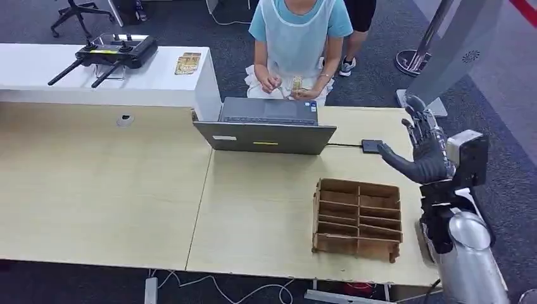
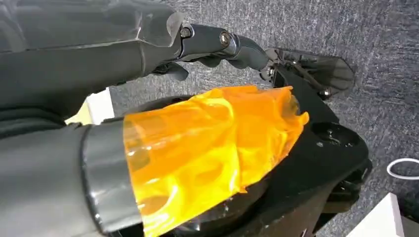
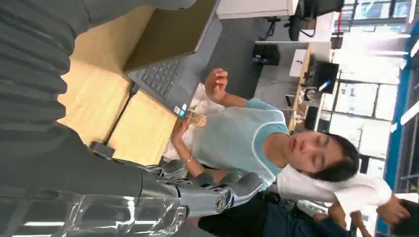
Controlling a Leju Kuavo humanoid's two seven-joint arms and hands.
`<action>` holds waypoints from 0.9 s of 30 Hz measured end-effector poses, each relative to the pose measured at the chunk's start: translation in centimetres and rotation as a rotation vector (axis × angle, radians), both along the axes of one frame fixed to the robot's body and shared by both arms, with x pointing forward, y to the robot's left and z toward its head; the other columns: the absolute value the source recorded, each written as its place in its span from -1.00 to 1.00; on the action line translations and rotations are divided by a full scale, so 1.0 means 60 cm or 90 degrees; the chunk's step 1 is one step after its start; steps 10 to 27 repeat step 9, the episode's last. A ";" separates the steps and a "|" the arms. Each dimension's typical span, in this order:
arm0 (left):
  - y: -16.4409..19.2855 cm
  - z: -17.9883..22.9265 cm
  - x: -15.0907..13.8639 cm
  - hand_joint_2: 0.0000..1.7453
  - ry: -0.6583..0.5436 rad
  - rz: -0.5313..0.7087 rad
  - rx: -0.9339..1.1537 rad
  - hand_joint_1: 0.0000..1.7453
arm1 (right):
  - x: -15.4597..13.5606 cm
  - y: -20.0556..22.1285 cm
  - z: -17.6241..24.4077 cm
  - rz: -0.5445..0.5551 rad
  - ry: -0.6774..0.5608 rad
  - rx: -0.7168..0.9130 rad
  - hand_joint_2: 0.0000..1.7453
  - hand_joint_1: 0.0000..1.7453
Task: Pass the card to the sensor for recognition and then transmit it.
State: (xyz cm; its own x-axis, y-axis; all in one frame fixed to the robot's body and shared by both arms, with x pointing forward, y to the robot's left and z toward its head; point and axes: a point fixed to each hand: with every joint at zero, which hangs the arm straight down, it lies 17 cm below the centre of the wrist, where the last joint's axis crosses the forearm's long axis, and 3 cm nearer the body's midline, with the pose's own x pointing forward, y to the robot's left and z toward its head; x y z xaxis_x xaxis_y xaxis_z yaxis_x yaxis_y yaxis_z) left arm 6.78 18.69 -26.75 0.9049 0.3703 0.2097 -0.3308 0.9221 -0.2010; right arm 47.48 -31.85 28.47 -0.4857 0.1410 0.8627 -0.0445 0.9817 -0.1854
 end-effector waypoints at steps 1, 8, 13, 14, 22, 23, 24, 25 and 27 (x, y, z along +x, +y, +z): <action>0.001 0.000 0.000 -1.00 -0.001 0.002 0.001 -1.00 | -0.013 -0.003 0.005 0.014 -0.005 0.026 1.00 -1.00; 0.008 0.000 0.004 -1.00 -0.008 0.014 0.011 -1.00 | -0.121 -0.047 -0.021 0.058 -0.003 0.144 1.00 -1.00; 0.008 0.000 0.004 -1.00 -0.009 0.015 0.011 -1.00 | -0.128 -0.053 -0.025 0.055 -0.001 0.146 1.00 -1.00; 0.008 0.000 0.004 -1.00 -0.009 0.015 0.011 -1.00 | -0.128 -0.053 -0.025 0.055 -0.001 0.146 1.00 -1.00; 0.008 0.000 0.004 -1.00 -0.009 0.015 0.011 -1.00 | -0.128 -0.053 -0.025 0.055 -0.001 0.146 1.00 -1.00; 0.008 0.000 0.004 -1.00 -0.009 0.015 0.011 -1.00 | -0.128 -0.053 -0.025 0.055 -0.001 0.146 1.00 -1.00; 0.008 0.000 0.004 -1.00 -0.009 0.015 0.011 -1.00 | -0.128 -0.053 -0.025 0.055 -0.001 0.146 1.00 -1.00; 0.008 0.000 0.004 -1.00 -0.009 0.015 0.011 -1.00 | -0.128 -0.053 -0.025 0.055 -0.001 0.146 1.00 -1.00; 0.008 0.000 0.004 -1.00 -0.009 0.015 0.011 -1.00 | -0.128 -0.053 -0.025 0.055 -0.001 0.146 1.00 -1.00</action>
